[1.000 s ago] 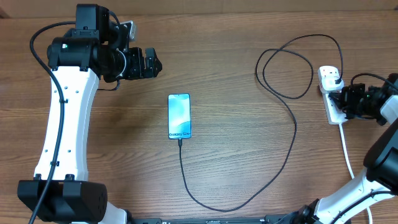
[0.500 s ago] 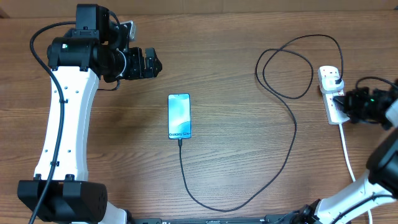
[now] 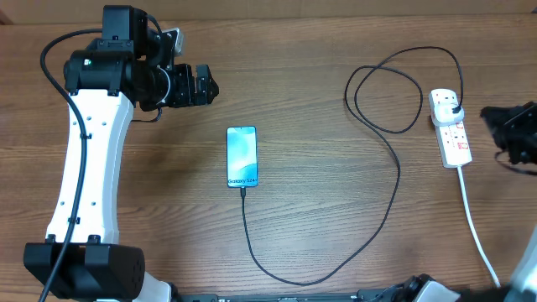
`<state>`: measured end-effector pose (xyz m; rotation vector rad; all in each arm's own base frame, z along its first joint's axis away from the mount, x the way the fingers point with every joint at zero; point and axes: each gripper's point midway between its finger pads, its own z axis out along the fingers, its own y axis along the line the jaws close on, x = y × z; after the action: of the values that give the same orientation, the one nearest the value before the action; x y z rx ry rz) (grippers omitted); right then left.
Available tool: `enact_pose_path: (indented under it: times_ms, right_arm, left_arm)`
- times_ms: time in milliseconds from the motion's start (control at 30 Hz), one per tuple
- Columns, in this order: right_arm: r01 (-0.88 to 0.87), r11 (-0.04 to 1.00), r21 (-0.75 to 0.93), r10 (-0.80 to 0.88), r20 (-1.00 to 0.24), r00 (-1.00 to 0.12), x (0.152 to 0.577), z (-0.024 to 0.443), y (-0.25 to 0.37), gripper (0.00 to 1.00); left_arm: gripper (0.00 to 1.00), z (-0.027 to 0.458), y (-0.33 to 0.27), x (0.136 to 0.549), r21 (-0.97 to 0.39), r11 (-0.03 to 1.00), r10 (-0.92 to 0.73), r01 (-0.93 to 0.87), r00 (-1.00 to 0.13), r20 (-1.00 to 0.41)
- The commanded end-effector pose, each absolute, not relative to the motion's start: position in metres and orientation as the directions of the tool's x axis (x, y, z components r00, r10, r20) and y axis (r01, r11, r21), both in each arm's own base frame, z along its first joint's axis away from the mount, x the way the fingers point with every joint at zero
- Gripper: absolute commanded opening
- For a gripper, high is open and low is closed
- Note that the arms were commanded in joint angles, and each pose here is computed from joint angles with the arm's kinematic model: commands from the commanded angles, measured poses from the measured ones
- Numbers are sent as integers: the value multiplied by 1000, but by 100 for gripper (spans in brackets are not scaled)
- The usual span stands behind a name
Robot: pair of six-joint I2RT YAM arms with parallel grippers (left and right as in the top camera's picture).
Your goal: Plug charger to phone and switch on socket
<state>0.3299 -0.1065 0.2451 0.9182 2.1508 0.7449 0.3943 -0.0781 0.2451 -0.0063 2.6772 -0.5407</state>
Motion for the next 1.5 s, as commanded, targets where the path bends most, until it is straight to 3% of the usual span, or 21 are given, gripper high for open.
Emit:
enact_pose_path:
  times_ms: [0, 133, 300, 367, 500, 533, 733, 1033, 1300, 1467]
  right_arm:
    - [225, 748, 625, 609, -509, -609, 307, 272, -67, 4]
    - [153, 835, 528, 483, -571, -664, 268, 285, -21, 9]
    - [125, 893, 432, 395, -621, -677, 228, 292, 4, 29]
    - [115, 905, 409, 374, -637, -674, 212, 295, 10, 43]
    - [156, 918, 364, 369, -643, -671, 187, 292, 8, 93]
    - [169, 919, 356, 371, -636, -677, 183, 289, 7, 100]
    - [223, 912, 344, 389, -553, -737, 162, 271, 8, 100]
    - [262, 920, 292, 388, -570, -724, 163, 270, -4, 100]
    - [131, 951, 279, 292, -682, -671, 189, 285, 1, 100]
    - [-22, 978, 207, 162, -823, -545, 215, 293, 18, 100]
  left_arm:
    - [100, 248, -75, 396, -368, 927, -90, 69, -913, -398]
    - [100, 248, -75, 396, -368, 927, -90, 69, -913, -398]
    - [100, 248, -75, 396, -368, 927, -90, 69, -913, -398]
    - [100, 248, -75, 396, -368, 927, -90, 69, -913, -398]
    - [100, 248, -75, 396, -368, 927, -90, 69, -913, -398]
    - [100, 248, -75, 396, -368, 927, -90, 69, -913, -398]
    - [100, 248, -75, 396, -368, 927, -90, 69, -913, -398]
    - [100, 248, -75, 396, -368, 927, -90, 69, -913, -398]
    - [100, 248, -75, 396, -368, 927, -90, 69, -913, -398]
    - [99, 248, -75, 396, -368, 927, -90, 69, -913, -398]
